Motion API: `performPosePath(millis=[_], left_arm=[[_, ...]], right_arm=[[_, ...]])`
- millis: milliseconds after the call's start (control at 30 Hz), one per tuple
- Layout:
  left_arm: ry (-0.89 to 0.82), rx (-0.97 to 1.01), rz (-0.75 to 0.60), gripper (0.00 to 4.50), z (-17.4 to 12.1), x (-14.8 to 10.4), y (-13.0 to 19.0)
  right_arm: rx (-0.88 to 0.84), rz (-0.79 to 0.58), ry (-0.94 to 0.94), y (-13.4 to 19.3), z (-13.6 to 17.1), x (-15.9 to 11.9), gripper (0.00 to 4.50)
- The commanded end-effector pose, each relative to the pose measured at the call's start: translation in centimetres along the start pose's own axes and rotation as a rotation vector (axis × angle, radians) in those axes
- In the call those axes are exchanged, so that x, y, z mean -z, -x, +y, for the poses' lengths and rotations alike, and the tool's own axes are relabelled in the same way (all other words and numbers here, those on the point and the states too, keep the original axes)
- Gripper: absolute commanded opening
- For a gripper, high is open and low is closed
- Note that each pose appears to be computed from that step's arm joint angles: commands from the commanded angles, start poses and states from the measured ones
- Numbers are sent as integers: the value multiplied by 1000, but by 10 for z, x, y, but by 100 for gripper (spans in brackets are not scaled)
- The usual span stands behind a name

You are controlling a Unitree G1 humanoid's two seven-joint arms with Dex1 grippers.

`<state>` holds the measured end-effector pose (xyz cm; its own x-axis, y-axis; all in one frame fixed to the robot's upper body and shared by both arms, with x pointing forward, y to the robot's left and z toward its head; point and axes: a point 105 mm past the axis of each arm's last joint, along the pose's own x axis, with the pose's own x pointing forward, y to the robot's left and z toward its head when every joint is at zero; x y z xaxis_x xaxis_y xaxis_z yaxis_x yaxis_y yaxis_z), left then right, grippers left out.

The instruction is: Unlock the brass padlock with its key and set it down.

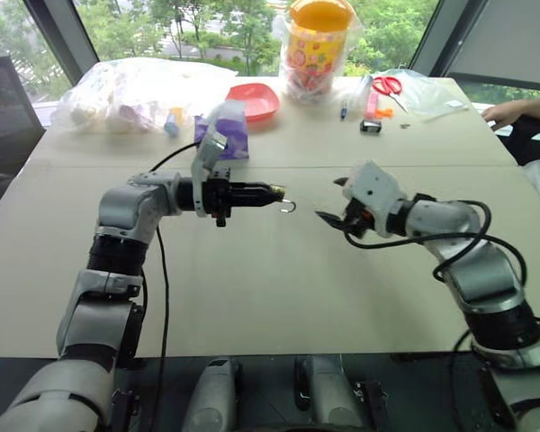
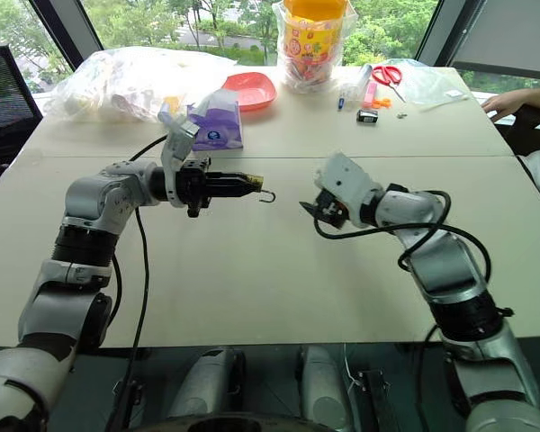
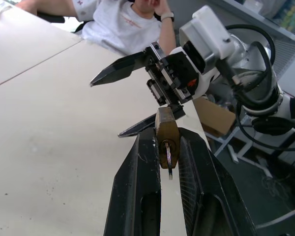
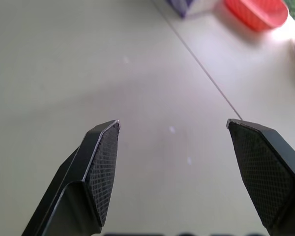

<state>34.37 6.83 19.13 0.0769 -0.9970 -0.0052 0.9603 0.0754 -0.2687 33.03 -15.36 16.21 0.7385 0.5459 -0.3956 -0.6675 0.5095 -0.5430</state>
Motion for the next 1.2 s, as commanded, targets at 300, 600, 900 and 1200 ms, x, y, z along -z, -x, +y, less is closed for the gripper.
performPosePath(millis=[300,600,900,1200], left_arm=[[287,-159,40,1,41,44,-42],[371,-189,79,141,48,52,-47],[190,-402,159,340,69,51,8],[-61,-472,142,340,30,32,54]], right_arm=[[-266,-111,-132,43,42,-42,360],[-298,-83,-129,42,54,-40,364],[-259,-68,-125,41,47,-34,364],[-138,-58,-156,34,35,-13,364]])
